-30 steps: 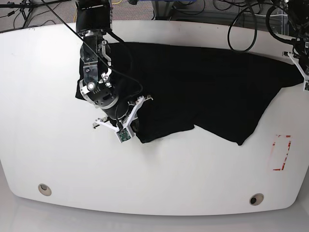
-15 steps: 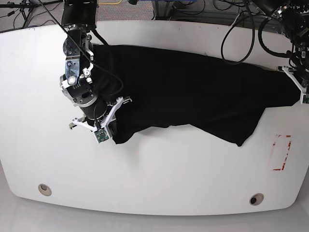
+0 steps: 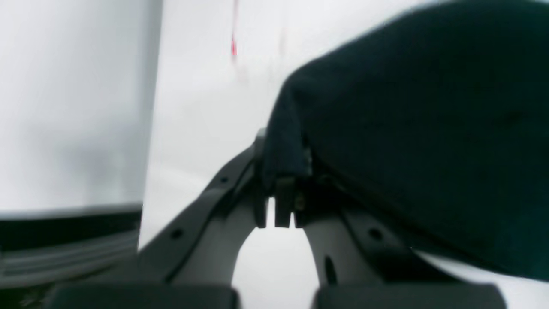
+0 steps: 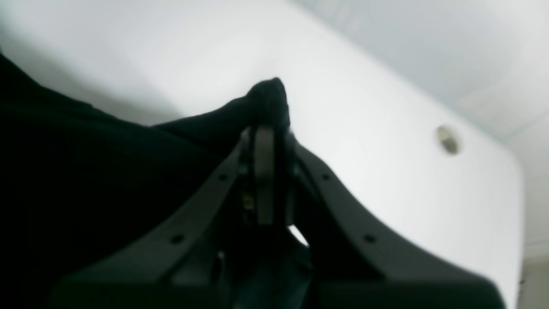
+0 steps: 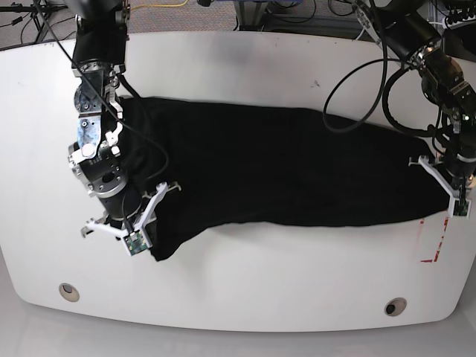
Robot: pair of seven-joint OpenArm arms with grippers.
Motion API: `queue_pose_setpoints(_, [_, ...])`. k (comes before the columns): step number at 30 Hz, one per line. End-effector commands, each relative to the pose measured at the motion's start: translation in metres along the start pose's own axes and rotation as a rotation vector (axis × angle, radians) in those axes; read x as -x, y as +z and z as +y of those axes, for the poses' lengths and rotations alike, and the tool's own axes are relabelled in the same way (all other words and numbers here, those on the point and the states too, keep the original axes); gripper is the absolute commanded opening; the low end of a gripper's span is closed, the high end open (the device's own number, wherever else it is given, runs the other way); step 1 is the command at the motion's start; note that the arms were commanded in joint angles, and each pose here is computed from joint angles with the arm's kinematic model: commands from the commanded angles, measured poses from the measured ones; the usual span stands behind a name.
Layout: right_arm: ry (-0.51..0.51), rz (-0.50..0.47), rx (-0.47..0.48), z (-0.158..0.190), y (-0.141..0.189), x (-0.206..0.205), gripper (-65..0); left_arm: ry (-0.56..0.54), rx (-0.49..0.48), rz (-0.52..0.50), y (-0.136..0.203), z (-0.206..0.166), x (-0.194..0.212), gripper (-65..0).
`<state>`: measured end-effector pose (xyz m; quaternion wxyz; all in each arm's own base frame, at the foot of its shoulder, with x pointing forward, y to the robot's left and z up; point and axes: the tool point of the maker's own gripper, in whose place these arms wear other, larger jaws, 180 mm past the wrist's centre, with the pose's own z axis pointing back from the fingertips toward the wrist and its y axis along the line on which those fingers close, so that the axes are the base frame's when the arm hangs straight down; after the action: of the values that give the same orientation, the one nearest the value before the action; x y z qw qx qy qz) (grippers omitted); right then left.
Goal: Fold the T-shirt properly
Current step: 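Lift the shirt with both grippers and pull it toward the robot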
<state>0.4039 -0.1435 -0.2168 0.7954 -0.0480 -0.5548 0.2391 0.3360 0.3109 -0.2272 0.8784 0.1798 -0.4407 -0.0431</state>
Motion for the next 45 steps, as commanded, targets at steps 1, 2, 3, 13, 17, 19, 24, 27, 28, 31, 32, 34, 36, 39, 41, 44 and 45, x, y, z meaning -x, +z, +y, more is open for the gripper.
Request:
queue_pose_setpoints(1, [0.057,-0.095,0.056,-0.027,0.005,-0.037,-65.0,0.031,-0.048,-0.119,0.007,0.013,-0.044,-65.0])
queue_pose_setpoints(2, [0.072,-0.104,0.062,-0.032,0.005,-0.043,-65.0,0.046,-0.054,-0.142,0.008,0.015,-0.054,-65.0])
queue_pose_setpoints(3, [0.089,-0.118,0.066,-0.038,0.006,-0.051,-65.0,0.061,-0.059,-0.167,0.010,0.016,-0.064,-65.0])
queue_pose_setpoints(13, [0.142,-0.198,0.143,-0.099,0.015,-0.114,-65.0,0.172,-0.148,-0.413,0.043,0.056,-0.163,-65.0])
queue_pose_setpoints(17, [0.135,-0.218,0.169,-0.126,0.018,-0.132,-65.0,0.166,-0.182,-0.510,0.064,0.072,-0.200,-65.0])
queue_pose_setpoints(19, [0.128,-0.232,0.174,-0.136,0.020,-0.142,-65.0,0.162,-0.196,-0.564,0.077,0.079,-0.222,-65.0])
queue_pose_setpoints(24, [0.112,-0.284,0.201,-0.163,0.029,-0.172,-65.0,0.132,-0.247,-0.690,0.114,0.089,-0.273,-64.9])
queue_pose_setpoints(27, [0.103,-0.312,0.217,-0.177,0.036,-0.188,-65.0,0.108,-0.272,-0.751,0.135,0.089,-0.298,-64.9])
queue_pose_setpoints(28, [0.101,-0.323,0.221,-0.180,0.038,-0.194,-65.0,0.101,-0.279,-0.770,0.142,0.089,-0.305,-64.9])
queue_pose_setpoints(31, [0.108,-0.363,0.241,-0.190,0.050,-0.213,-65.0,0.094,-0.299,-0.826,0.163,0.093,-0.324,-64.7])
queue_pose_setpoints(32, [0.115,-0.372,0.251,-0.194,0.055,-0.220,-65.0,0.095,-0.302,-0.841,0.168,0.094,-0.330,-64.7])
queue_pose_setpoints(34, [0.133,-0.378,0.259,-0.196,0.060,-0.232,-65.0,0.098,-0.298,-0.849,0.171,0.095,-0.337,-64.7])
queue_pose_setpoints(36, [0.165,-0.390,0.271,-0.197,0.067,-0.247,-65.0,0.103,-0.296,-0.857,0.174,0.098,-0.343,-64.7])
queue_pose_setpoints(39, [0.202,-0.395,0.287,-0.199,0.074,-0.259,-65.0,0.113,-0.286,-0.866,0.177,0.102,-0.351,-64.7])
queue_pose_setpoints(41, [0.211,-0.400,0.301,-0.203,0.079,-0.262,-65.0,0.120,-0.267,-0.865,0.174,0.099,-0.355,-64.7])
queue_pose_setpoints(44, [0.226,-0.397,0.308,-0.206,0.083,-0.262,-65.0,0.117,-0.252,-0.859,0.170,0.094,-0.356,-64.7])
queue_pose_setpoints(45, [0.236,-0.392,0.311,-0.207,0.084,-0.262,-65.0,0.114,-0.251,-0.856,0.169,0.094,-0.355,-64.7])
